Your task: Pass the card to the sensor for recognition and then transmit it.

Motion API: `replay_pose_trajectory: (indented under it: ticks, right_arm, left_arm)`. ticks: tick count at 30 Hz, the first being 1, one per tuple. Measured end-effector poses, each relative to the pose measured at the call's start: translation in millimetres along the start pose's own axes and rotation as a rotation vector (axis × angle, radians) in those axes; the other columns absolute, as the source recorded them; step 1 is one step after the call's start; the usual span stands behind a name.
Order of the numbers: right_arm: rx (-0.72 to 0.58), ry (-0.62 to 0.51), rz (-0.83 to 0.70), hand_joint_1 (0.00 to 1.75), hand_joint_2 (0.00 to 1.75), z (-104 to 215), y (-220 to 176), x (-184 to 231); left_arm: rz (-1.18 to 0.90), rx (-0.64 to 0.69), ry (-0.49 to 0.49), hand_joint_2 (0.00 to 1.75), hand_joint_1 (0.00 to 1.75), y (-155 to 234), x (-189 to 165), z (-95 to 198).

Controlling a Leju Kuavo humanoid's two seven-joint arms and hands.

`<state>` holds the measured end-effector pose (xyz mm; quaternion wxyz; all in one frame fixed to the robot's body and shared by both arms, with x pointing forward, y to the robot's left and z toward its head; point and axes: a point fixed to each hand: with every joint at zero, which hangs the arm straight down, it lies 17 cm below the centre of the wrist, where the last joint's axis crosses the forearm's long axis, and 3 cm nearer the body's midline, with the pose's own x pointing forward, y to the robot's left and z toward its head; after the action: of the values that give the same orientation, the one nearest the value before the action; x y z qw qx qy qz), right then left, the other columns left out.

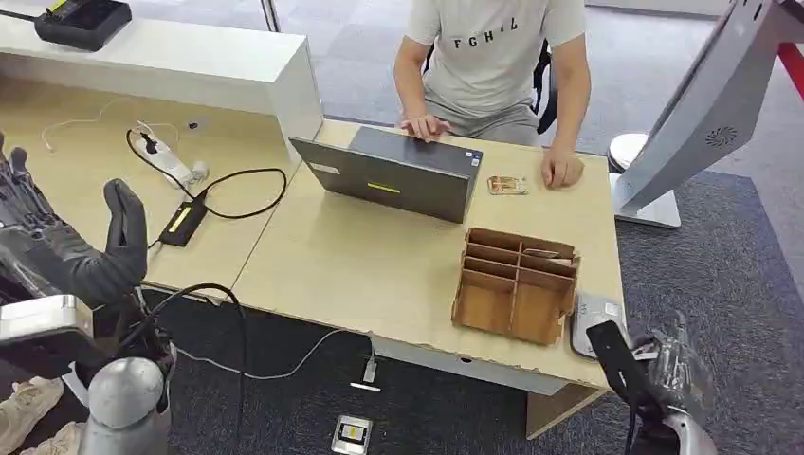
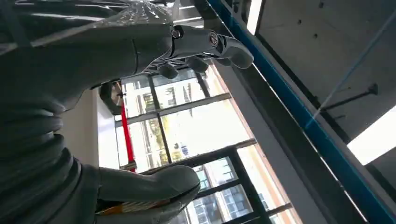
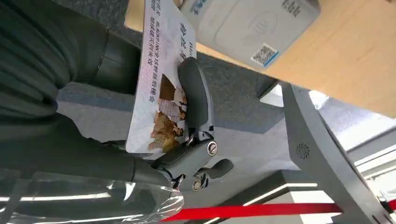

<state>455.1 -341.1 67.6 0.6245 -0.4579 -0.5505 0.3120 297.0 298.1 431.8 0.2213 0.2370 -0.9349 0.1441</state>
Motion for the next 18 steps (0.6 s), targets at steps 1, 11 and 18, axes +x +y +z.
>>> replay_pose_trajectory:
  ticks: [1,11,18]
  right_arm:
    - [0.013,-0.003,0.002,1.75,1.75,1,5,2]
    - [0.073,-0.057,0.003,1.75,1.75,-7,31,38]
    - [0.071,-0.092,0.022,1.75,1.75,-19,34,63]
  left_arm:
    - [0.007,-0.007,-0.016,1.75,0.00,-4,6,-3]
    - [0.110,-0.043,-0.155,1.75,0.00,-30,54,-21]
    - [0.182,-0.049,-0.179,1.75,0.00,-35,65,-22]
